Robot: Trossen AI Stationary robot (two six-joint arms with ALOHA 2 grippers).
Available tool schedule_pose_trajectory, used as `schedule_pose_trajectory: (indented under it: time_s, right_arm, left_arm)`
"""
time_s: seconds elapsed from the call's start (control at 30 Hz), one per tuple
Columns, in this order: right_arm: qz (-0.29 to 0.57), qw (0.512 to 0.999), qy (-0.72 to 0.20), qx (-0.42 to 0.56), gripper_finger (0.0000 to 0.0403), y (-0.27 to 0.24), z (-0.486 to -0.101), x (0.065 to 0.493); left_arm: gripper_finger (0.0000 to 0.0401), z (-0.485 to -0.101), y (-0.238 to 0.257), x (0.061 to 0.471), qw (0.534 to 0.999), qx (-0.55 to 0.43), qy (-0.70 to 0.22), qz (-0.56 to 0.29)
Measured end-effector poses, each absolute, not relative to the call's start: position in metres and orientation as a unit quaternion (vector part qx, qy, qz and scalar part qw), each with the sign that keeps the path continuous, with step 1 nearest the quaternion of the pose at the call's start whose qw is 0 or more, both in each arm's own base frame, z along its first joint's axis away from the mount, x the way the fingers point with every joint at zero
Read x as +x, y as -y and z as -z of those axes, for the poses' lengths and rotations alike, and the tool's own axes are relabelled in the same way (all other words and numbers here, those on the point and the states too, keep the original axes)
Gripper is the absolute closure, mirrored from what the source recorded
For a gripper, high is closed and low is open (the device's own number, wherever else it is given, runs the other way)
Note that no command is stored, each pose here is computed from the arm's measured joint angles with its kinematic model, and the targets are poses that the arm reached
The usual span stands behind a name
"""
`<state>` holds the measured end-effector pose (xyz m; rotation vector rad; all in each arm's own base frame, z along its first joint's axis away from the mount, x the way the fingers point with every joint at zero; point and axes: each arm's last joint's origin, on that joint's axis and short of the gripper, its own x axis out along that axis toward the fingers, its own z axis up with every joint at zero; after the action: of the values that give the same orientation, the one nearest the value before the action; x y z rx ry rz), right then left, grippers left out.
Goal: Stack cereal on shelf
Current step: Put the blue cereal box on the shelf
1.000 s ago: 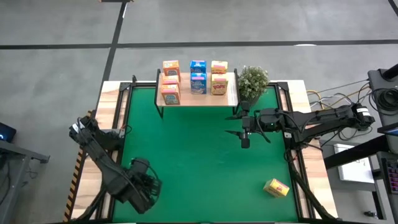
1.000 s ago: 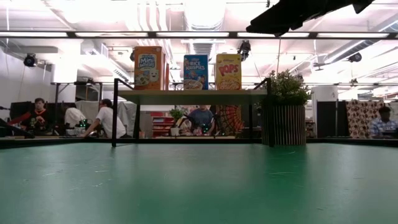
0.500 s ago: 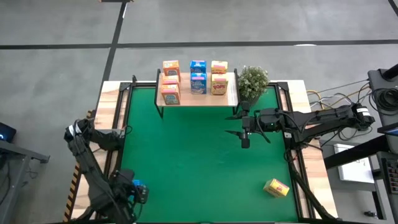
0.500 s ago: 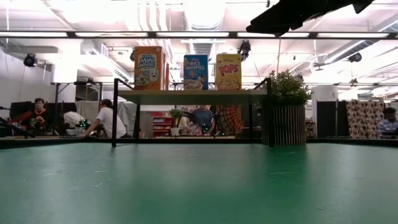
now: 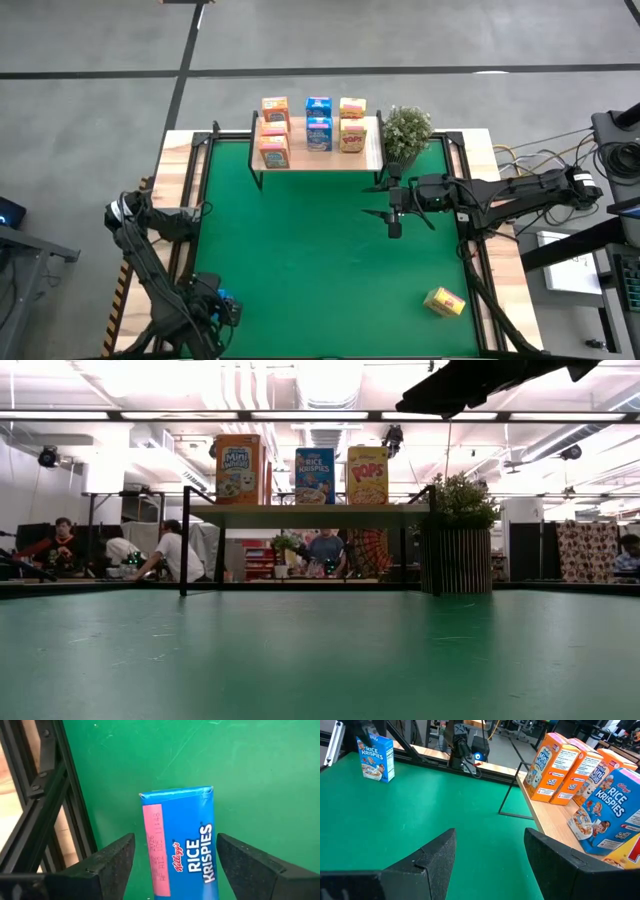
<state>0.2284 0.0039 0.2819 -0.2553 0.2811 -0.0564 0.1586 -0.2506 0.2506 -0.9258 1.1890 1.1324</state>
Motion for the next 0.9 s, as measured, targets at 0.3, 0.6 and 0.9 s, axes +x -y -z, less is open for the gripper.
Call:
schedule_pose_trajectory:
  time_s: [0.3,0.6,0.9]
  right_arm:
    - [0.028,0.982,-0.139,-0.127,0.0179,-0.0039,-0.282,0.2284]
    - [0.028,0.982,-0.139,-0.127,0.0179,-0.0038,-0.282,0.2284]
    - [0.028,0.982,-0.14,-0.127,0.0179,-0.0038,-0.2819,0.2284]
  left_arm:
    - [0.0189,-0.248,0.2507,0.1591,0.589,-0.399,-0.511,-0.483]
    - [0.0222,-0.2483,0.2509,0.1592,0.59,-0.398,-0.512,-0.481]
    - [0.0235,-0.2511,0.2513,0.1607,0.595,-0.394,-0.52,-0.47]
